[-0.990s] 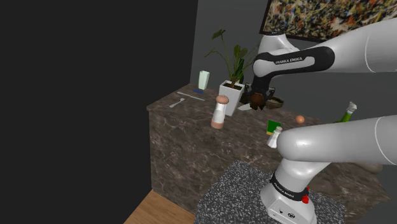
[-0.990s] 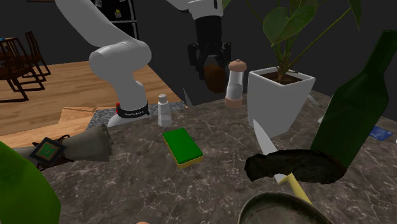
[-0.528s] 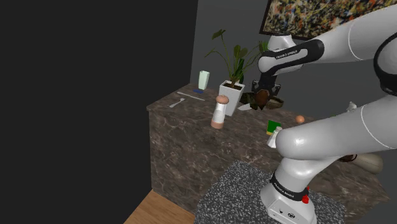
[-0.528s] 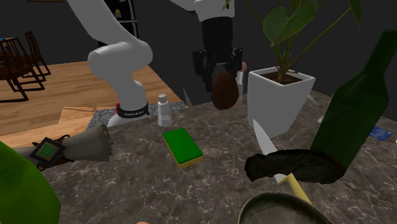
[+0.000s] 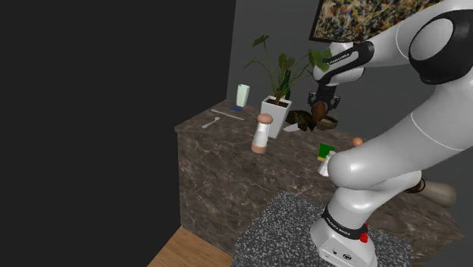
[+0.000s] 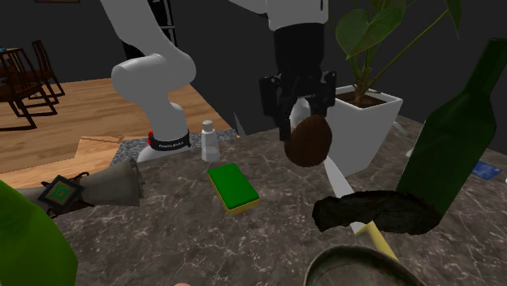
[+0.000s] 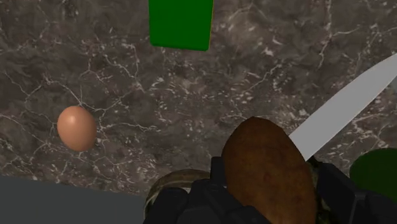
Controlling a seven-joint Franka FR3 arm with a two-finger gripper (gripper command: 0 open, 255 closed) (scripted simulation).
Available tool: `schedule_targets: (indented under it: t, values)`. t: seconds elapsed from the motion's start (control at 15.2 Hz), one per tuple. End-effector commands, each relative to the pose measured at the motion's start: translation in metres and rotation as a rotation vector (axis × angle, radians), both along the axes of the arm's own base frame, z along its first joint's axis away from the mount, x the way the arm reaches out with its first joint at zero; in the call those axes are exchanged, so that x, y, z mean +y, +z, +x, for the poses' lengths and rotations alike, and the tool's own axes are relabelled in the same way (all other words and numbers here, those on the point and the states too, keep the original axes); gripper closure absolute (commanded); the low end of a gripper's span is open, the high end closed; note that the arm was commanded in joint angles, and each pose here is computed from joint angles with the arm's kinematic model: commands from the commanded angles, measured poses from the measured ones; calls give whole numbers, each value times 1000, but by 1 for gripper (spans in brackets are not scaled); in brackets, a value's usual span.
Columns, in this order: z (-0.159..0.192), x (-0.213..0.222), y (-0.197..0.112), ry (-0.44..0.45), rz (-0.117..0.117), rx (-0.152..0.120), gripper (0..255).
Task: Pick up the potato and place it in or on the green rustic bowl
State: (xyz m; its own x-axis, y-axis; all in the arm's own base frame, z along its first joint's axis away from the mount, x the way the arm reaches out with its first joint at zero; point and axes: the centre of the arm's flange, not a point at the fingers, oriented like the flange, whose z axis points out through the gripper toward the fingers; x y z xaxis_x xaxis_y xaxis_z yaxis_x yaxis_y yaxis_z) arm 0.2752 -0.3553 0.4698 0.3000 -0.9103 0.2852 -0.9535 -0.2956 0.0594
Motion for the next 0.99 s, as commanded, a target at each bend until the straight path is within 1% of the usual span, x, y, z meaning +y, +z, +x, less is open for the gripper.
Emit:
schedule_targets:
  t: [0.0,0.86,0.92]
  values:
    - [-1,-29,-3,1,-1,1,255]
    - [-5,-201,-4,1,-1,1,255]
    - [-5,-208,-4,1,-1,1,255]
